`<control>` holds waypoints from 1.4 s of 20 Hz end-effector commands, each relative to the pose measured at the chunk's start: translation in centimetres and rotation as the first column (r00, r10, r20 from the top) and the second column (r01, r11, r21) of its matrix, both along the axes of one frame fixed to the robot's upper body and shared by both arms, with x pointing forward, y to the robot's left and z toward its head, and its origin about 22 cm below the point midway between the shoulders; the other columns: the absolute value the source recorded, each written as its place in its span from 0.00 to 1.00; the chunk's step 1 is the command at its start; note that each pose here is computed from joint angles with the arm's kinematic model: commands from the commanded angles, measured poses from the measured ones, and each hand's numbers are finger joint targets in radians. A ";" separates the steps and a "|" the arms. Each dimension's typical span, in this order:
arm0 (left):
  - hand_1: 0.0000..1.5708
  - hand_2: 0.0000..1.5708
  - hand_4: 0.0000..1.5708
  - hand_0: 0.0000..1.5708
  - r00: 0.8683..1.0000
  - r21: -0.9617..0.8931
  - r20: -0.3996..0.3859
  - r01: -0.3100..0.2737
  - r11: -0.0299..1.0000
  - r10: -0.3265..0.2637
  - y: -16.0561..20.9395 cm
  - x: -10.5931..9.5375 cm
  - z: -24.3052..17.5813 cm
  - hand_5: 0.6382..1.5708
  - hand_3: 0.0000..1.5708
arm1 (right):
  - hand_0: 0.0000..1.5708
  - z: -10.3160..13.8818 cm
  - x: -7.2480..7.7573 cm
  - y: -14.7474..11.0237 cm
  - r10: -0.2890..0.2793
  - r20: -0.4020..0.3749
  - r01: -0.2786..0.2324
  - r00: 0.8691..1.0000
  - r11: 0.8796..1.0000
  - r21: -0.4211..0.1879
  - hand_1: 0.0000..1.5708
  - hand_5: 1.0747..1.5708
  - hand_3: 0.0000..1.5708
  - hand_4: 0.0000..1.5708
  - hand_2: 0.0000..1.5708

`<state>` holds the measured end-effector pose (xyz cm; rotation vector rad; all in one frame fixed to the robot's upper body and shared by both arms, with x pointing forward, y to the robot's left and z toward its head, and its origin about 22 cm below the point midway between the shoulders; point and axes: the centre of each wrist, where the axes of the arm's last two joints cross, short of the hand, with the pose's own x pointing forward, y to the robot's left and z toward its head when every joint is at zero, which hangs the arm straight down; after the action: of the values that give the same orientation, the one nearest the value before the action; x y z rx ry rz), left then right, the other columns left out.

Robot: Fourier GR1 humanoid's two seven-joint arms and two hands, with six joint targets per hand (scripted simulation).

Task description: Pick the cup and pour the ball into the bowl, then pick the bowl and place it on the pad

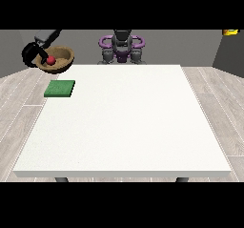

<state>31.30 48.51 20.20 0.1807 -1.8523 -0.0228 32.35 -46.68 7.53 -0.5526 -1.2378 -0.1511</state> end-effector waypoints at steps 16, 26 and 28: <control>0.00 0.00 0.77 0.00 0.999 0.026 0.050 -0.013 1.000 0.011 2.1 -1.3 -1.2 0.99 0.00 | 1.00 -3.6 1.3 2.8 -0.005 0.032 0.001 0.999 0.991 0.131 1.00 1.00 0.35 0.65 1.00; 0.00 0.00 0.76 0.00 0.994 0.029 0.108 -0.002 1.000 -0.001 3.3 -2.2 2.9 0.99 0.00 | 0.99 -0.1 -0.2 -2.7 -0.203 0.148 0.187 0.968 0.976 0.113 0.99 0.97 0.59 0.00 0.96; 0.00 0.00 0.76 0.00 0.995 0.023 0.098 -0.021 1.000 0.019 3.1 -1.8 2.5 0.99 0.00 | 0.96 -0.4 1.1 -0.8 -0.186 0.133 0.169 0.974 0.977 0.128 0.96 0.96 0.52 0.00 0.90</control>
<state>29.67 51.30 22.20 0.2101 -1.9385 -0.0272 32.87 -47.74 6.48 -0.5416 -1.2834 -0.3937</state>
